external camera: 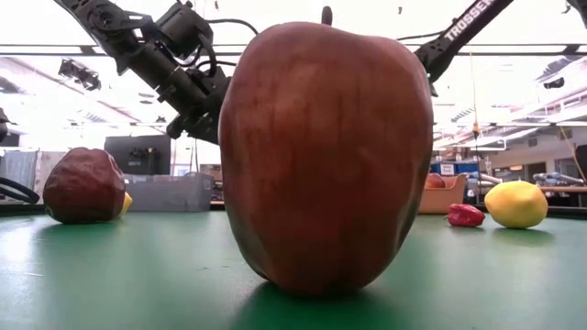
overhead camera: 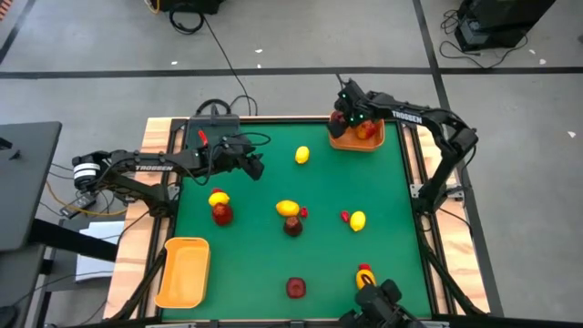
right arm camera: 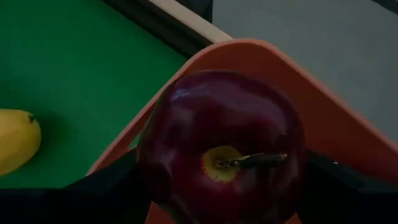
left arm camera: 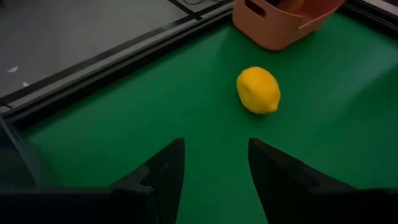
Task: Sort produce into baskets
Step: Put the apple into the orange bin
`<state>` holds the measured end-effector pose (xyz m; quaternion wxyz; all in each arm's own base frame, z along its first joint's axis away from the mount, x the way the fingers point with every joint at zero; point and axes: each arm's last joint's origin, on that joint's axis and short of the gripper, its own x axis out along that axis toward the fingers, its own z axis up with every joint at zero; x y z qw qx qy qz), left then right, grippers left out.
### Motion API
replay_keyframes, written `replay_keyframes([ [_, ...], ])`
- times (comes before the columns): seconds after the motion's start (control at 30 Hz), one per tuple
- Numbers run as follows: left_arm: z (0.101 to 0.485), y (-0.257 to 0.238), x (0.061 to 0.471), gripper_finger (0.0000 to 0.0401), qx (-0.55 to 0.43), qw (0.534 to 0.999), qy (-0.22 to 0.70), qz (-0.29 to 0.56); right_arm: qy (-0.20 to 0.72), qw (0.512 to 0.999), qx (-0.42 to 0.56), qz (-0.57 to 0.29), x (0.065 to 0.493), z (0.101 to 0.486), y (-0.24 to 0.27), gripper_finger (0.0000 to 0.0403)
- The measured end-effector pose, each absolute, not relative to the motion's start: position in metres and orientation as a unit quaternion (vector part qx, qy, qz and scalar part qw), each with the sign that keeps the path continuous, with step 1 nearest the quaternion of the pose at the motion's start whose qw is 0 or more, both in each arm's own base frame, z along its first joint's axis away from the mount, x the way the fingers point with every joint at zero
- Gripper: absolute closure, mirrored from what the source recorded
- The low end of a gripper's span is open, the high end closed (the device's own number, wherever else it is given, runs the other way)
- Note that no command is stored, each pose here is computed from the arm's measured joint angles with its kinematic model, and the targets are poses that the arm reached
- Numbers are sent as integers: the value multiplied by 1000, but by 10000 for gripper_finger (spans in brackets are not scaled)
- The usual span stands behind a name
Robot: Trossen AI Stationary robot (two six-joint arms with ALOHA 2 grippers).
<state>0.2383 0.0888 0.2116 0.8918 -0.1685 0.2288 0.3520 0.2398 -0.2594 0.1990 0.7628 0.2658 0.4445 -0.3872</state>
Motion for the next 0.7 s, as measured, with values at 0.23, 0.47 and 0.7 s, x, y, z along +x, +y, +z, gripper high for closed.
replay_keyframes([
  [0.23,212,89,238,217,-194,886,218,360,444,748,252,-425,244,184,-265,84],
  [0.47,211,88,238,217,-195,887,220,355,440,742,265,-431,242,185,-265,34],
  [0.7,211,88,239,217,-203,887,218,353,447,741,273,-421,240,190,-259,11],
])
